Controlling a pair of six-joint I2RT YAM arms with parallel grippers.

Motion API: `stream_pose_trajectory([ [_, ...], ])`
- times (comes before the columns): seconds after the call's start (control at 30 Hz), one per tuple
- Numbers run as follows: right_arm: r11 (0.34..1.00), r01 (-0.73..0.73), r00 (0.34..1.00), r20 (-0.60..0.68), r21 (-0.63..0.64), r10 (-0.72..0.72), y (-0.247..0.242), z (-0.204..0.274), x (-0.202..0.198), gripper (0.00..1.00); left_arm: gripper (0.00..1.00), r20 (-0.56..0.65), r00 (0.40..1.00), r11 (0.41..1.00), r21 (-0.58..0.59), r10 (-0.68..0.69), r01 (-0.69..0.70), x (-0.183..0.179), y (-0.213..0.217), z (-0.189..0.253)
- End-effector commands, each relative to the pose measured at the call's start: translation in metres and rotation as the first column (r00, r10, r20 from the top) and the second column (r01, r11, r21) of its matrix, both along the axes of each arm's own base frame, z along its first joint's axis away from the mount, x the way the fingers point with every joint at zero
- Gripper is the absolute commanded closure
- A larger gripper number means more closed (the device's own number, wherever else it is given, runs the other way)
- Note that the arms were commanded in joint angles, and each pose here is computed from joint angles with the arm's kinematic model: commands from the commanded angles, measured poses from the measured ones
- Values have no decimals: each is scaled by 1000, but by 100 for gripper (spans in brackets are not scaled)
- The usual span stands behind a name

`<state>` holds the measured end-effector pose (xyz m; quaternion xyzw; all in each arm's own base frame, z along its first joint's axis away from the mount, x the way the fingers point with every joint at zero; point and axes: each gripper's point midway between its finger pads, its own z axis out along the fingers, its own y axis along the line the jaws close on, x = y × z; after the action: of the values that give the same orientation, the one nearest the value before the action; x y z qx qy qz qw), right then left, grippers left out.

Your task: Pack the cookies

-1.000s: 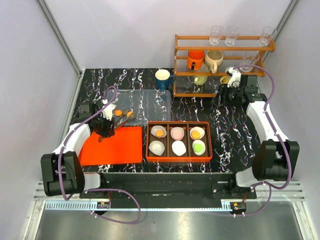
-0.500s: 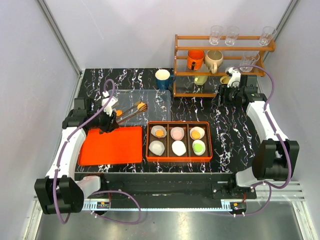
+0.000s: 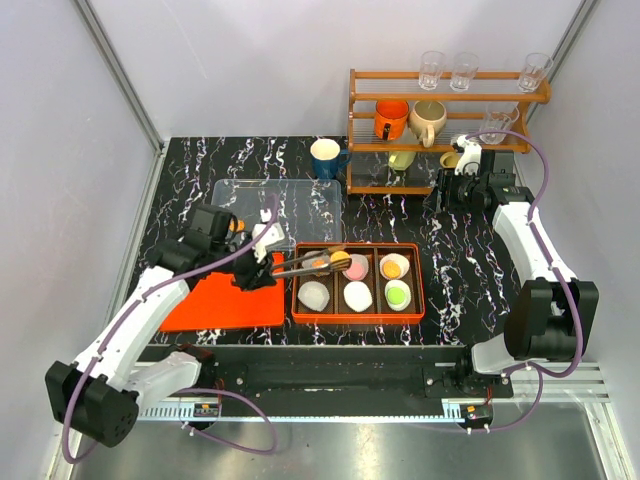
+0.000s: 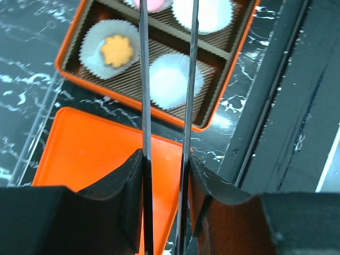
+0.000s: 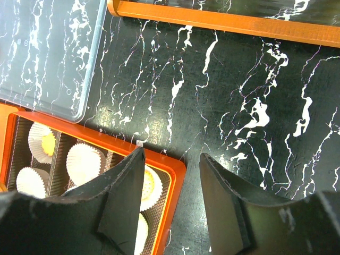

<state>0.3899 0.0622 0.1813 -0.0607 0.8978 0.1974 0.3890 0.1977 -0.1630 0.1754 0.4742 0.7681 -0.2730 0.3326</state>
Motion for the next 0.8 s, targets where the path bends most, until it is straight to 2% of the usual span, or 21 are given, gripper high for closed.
stream_pose_trajectory([
  [0.0, 1000, -3, 999, 42, 3, 3, -1, 12, 7, 46, 80, 48, 997, 998, -19, -57, 58, -3, -25, 12],
  [0.37, 1000, -4, 999, 43, -2, 4, -1, 10, 6, 46, 80, 4, 990, 989, 54, -138, 138, -18, -57, -21],
  [0.77, 1000, -5, 999, 39, -2, 5, -1, 9, 6, 46, 78, -31, 987, 983, 97, -156, 158, -20, -62, -45],
])
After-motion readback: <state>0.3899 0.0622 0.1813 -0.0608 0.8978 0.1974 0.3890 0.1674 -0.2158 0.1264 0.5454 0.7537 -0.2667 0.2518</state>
